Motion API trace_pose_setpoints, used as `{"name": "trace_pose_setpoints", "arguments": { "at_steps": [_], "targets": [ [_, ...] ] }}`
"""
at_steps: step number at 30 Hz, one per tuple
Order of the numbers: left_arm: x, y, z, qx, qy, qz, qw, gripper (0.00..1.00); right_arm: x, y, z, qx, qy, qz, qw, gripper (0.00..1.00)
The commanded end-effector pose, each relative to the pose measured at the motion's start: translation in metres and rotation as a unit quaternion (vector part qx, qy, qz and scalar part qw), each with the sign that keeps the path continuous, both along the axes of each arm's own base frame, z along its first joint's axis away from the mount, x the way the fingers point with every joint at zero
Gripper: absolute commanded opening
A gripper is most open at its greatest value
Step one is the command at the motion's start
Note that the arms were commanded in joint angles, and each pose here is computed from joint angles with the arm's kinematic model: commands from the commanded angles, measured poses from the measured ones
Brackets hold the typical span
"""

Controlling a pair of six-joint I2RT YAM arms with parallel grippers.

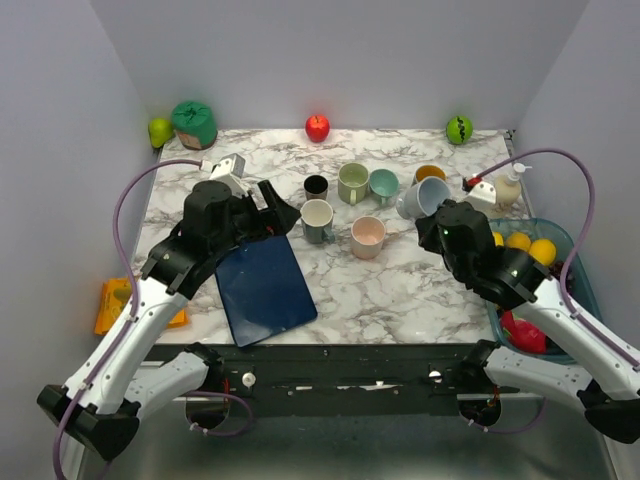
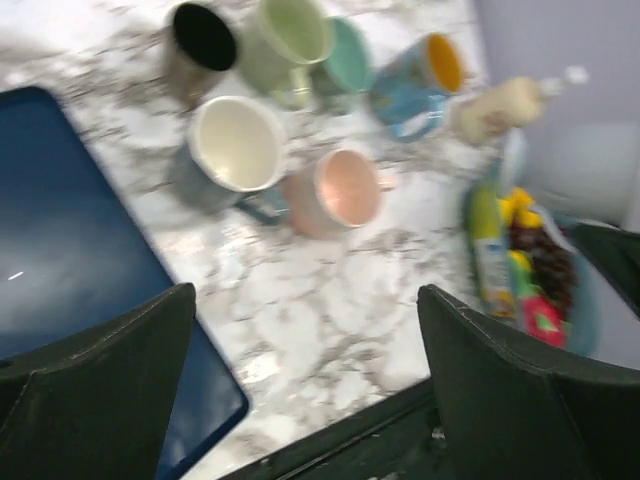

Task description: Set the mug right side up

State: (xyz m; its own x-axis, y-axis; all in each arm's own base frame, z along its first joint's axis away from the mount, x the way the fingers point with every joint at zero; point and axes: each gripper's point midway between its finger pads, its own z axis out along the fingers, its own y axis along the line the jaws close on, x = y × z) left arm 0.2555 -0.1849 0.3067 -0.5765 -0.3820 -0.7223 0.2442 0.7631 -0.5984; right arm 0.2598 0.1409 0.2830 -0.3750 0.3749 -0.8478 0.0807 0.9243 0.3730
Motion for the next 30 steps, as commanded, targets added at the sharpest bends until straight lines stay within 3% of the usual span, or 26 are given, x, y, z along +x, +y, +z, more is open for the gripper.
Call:
{"name": "trace_pose_setpoints", "arguments": {
  "at_steps": [1,11,26,27,28,30],
  "targets": [
    [0.009,0.055,-0.071,0.164,0.094,0.102,0.977,0.99,-0.005,-0.046,-0.053,-0.100,0.076,-0.066,0.990,0.01],
    [0.016,0.067,-0.111,0.190,0.143,0.131,0.962,0.99,0.020,-0.051,-0.139,-0.146,0.163,-0.064,0.974,0.01],
    [0.015,0.101,-0.135,0.215,0.165,0.181,0.946,0.99,0.060,-0.041,-0.201,-0.197,0.207,-0.062,0.956,0.01],
    [0.015,0.103,-0.137,0.217,0.168,0.183,0.944,0.99,0.058,-0.041,-0.203,-0.199,0.212,-0.061,0.955,0.04],
    [0.016,0.105,-0.139,0.217,0.171,0.187,0.943,0.99,0.058,-0.040,-0.203,-0.196,0.213,-0.061,0.955,0.15],
    [0.016,0.109,-0.142,0.217,0.178,0.199,0.939,0.99,0.056,-0.037,-0.204,-0.186,0.217,-0.057,0.956,0.27]
  ]
}}
